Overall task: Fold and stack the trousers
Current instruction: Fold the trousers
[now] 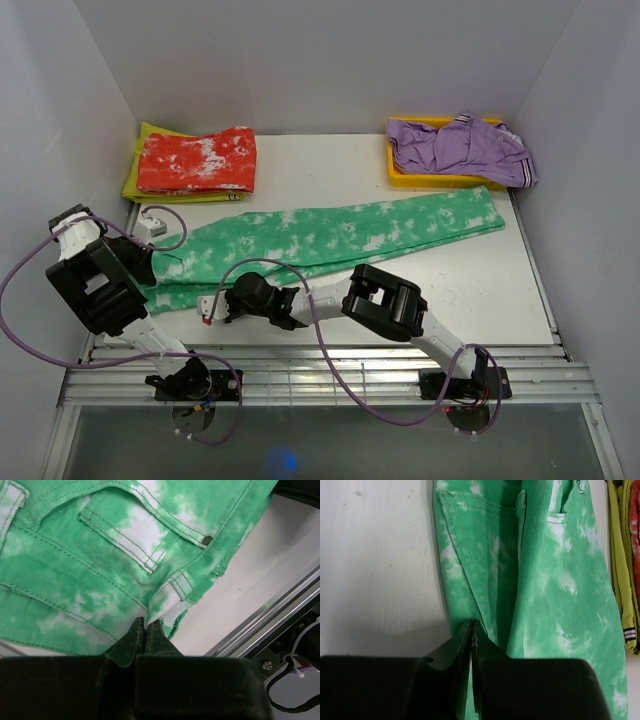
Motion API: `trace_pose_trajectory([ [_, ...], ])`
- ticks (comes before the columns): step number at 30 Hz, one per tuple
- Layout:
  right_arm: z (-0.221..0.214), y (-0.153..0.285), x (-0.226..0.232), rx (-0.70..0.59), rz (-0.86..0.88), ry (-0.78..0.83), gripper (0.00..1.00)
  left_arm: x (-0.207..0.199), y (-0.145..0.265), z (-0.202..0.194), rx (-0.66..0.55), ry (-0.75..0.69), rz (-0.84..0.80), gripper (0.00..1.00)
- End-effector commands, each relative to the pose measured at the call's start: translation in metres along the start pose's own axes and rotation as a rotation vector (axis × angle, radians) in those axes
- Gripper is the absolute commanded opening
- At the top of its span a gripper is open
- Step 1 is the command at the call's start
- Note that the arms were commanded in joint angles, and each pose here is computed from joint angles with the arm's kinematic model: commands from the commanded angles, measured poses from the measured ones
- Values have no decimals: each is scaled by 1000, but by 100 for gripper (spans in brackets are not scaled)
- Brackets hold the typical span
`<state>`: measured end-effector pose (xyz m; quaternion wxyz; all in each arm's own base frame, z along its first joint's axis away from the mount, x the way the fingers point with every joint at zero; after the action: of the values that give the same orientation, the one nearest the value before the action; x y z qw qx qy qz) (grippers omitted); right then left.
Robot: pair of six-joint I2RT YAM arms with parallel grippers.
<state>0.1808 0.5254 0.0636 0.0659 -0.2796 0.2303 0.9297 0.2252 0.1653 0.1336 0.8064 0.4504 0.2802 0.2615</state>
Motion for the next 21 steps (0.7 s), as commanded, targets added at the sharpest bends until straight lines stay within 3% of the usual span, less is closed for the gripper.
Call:
trace_pose_trajectory([
  [1,-10,-9,-1,53,-10,-5,8,-16,26,16,-29,-94,42,0],
  [13,-25,-12,-2,122,-5,-15,8,-56,49,21,-20,-369,167,0],
  [21,-25,-17,-11,132,-21,-28,8,-78,9,-21,93,-377,-5,0],
])
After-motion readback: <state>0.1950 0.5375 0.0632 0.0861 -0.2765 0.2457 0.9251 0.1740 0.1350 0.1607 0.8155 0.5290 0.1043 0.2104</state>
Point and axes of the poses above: each gripper's point midway between its finger pads, its own y axis back along the fingers, its own x axis along the line the jaws close on, z = x × y, the point moved 7 cm from there along y, back along the fingers, and after that the axes turned 6 degrees about -y, right-handed, at the moved point
